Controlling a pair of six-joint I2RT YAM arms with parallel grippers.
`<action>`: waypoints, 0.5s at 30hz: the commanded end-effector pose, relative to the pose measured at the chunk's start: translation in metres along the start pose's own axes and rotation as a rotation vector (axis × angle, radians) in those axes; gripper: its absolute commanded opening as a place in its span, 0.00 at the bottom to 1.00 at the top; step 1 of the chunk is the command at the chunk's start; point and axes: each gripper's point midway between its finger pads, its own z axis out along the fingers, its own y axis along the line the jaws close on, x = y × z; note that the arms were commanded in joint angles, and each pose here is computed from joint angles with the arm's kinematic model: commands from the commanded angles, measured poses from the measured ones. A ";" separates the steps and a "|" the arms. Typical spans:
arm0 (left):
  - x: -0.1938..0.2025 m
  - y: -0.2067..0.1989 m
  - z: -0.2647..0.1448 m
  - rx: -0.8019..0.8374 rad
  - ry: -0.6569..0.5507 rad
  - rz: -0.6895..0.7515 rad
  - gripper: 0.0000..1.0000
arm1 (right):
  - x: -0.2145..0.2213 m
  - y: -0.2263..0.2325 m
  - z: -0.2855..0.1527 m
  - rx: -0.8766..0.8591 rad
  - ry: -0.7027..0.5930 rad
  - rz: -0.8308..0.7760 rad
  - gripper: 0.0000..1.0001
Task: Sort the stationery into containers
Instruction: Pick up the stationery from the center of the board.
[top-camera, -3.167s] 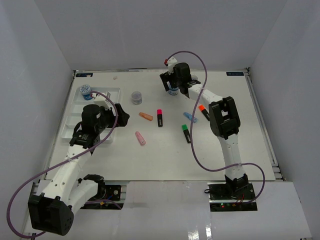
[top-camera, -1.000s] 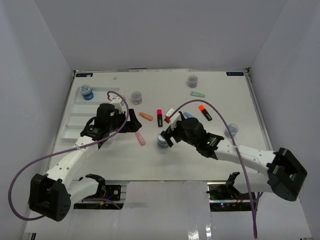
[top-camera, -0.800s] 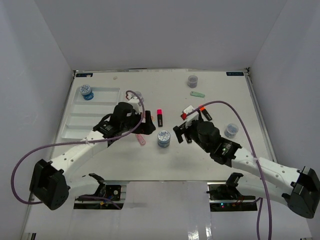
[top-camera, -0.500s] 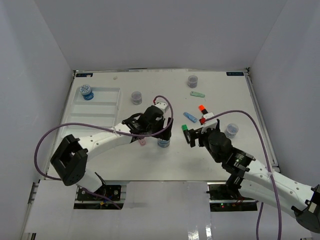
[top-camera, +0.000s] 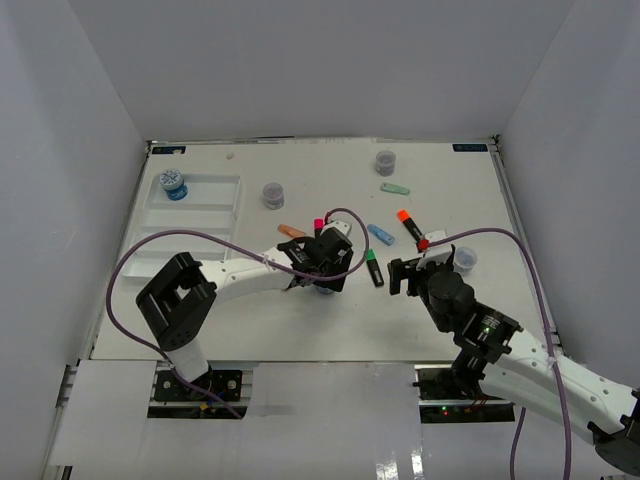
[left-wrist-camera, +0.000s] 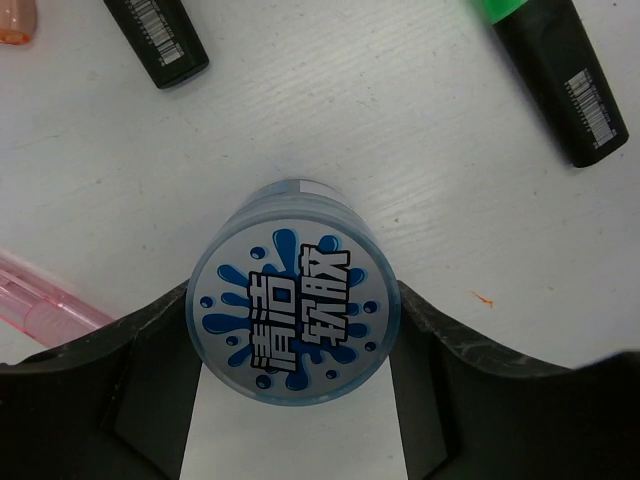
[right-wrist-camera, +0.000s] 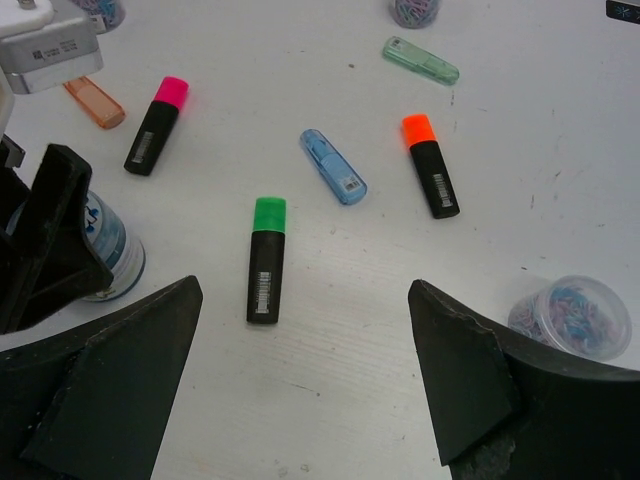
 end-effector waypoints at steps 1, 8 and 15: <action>-0.029 0.002 -0.011 -0.032 -0.083 -0.030 0.69 | 0.000 -0.006 0.001 0.036 -0.011 0.020 0.90; -0.067 0.024 -0.039 -0.107 -0.199 -0.067 0.43 | 0.002 -0.003 0.001 0.020 -0.003 0.011 0.90; -0.129 0.177 -0.067 -0.302 -0.309 -0.310 0.45 | 0.004 0.008 0.003 -0.033 0.015 -0.005 0.90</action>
